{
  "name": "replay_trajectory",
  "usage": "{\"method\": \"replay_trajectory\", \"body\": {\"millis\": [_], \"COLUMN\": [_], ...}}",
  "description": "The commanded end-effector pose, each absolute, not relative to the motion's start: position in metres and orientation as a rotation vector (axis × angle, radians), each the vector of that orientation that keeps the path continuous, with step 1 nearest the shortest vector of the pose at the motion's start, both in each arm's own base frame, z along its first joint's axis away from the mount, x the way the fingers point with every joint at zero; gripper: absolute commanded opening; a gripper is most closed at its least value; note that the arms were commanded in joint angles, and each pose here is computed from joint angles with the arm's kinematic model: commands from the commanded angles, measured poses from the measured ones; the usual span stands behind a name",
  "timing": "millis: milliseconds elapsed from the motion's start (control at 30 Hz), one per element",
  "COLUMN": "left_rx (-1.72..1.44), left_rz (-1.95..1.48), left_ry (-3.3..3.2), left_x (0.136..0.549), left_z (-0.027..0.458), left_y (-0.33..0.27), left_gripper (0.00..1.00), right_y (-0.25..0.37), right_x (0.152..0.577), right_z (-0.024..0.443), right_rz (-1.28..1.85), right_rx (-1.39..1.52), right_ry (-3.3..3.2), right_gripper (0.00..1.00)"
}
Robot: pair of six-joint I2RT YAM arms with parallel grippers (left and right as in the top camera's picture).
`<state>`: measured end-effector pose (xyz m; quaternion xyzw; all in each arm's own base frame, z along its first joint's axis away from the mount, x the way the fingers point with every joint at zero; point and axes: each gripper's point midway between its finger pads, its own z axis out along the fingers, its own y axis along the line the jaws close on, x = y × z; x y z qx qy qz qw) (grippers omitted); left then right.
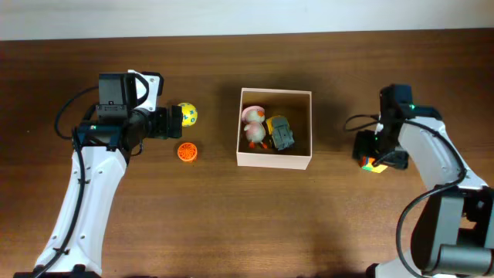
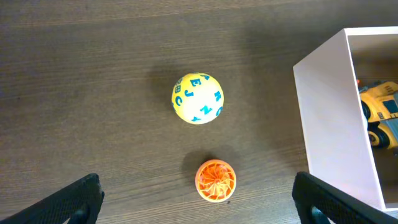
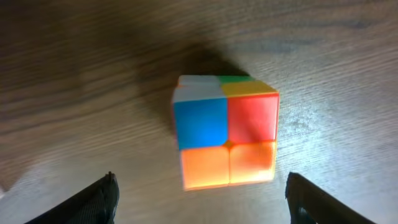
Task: Pack container
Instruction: 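Lower the right gripper onto the puzzle cube and grasp it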
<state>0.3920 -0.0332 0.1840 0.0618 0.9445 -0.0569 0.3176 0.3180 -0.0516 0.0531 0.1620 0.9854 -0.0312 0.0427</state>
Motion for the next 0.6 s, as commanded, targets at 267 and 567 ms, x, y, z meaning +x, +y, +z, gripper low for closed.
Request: {"method": "replay_trajectory", "body": {"millis": [267, 567], "left_rx": [0.154, 0.154], "left_rz": [-0.153, -0.153], "left_ry": [2.471, 2.471], "left_x": [0.396, 0.396], "left_z": [0.190, 0.190], "left_y": [-0.034, -0.034], "left_gripper": [0.99, 0.99], "right_y": [-0.057, -0.058], "right_x": [0.315, 0.324], "right_z": [0.030, 0.024], "right_rz": [-0.022, -0.012], "right_rx": [0.560, 0.552], "right_ry": [2.974, 2.923], "right_gripper": [0.65, 0.43]}}
